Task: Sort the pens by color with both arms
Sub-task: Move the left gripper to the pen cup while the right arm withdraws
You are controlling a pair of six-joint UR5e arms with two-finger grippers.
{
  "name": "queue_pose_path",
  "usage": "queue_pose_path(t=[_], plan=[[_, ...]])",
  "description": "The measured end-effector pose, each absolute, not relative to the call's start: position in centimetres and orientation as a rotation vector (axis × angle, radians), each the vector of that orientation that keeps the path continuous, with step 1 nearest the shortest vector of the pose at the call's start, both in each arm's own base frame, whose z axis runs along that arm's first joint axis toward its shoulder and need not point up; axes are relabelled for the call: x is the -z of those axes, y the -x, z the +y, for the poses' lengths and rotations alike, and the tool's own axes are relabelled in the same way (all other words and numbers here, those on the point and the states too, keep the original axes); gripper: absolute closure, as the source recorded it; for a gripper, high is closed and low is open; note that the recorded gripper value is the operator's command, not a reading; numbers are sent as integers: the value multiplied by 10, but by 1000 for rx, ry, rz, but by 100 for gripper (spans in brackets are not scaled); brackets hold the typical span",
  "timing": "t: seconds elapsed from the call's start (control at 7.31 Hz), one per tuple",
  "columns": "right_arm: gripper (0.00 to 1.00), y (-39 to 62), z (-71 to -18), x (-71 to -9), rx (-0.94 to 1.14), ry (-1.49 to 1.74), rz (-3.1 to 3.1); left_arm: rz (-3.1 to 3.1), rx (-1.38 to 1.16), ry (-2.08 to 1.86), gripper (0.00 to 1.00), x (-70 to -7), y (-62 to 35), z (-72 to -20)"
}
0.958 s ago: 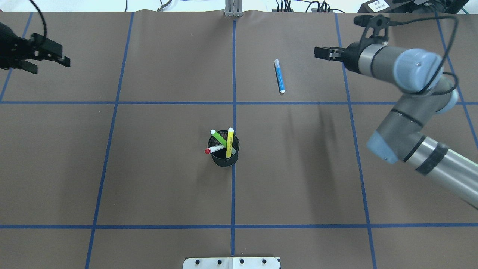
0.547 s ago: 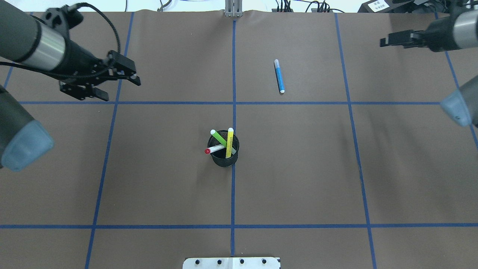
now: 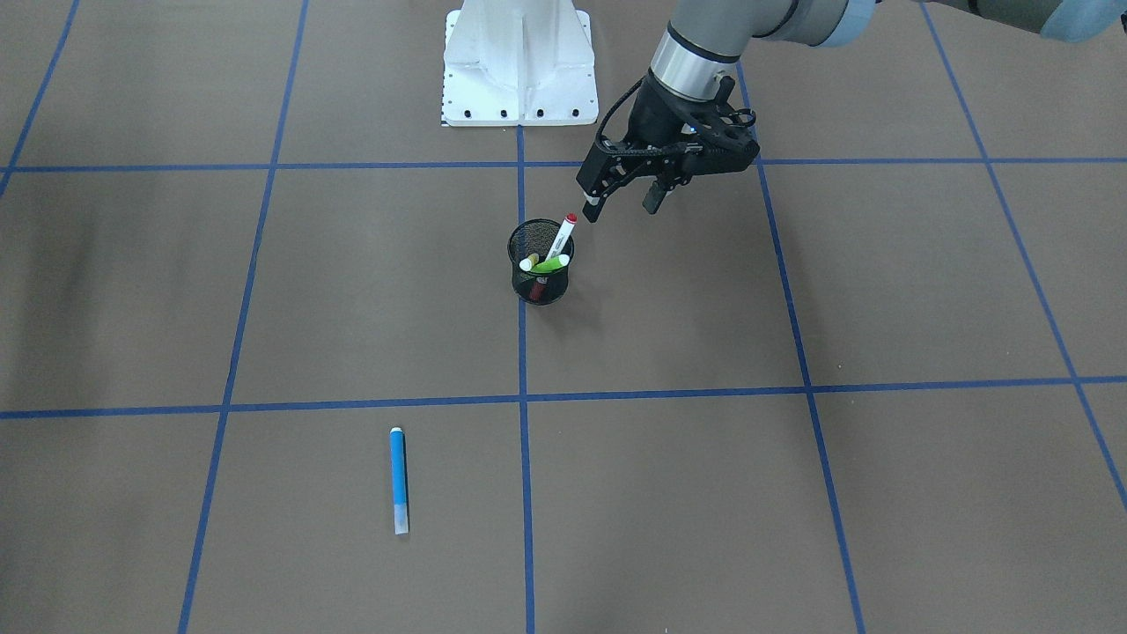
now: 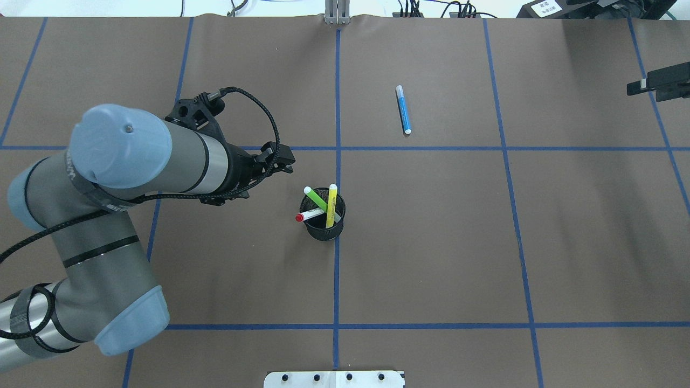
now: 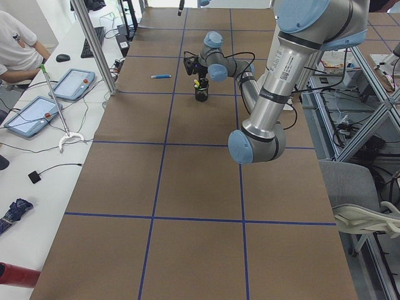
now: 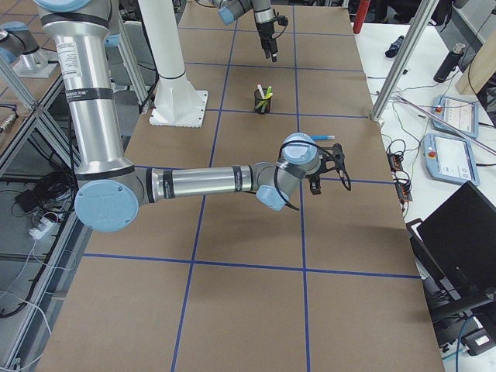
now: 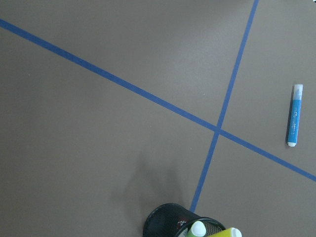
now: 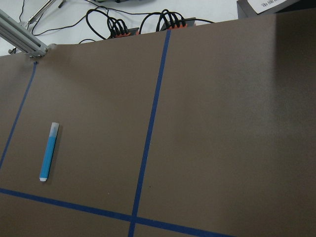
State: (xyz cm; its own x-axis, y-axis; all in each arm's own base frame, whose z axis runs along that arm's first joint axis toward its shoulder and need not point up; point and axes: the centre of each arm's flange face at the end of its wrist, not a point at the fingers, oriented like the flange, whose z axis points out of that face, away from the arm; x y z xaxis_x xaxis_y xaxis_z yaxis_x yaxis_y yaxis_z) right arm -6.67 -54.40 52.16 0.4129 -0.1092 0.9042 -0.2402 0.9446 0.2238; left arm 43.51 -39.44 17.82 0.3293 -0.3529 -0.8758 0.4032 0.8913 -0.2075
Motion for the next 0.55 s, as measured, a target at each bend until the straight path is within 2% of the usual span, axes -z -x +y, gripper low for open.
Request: queue_pose_path(t=[0.55], plan=[[0, 49, -552, -551, 67, -326, -1026, 1117, 530, -52, 3, -185, -485, -362]])
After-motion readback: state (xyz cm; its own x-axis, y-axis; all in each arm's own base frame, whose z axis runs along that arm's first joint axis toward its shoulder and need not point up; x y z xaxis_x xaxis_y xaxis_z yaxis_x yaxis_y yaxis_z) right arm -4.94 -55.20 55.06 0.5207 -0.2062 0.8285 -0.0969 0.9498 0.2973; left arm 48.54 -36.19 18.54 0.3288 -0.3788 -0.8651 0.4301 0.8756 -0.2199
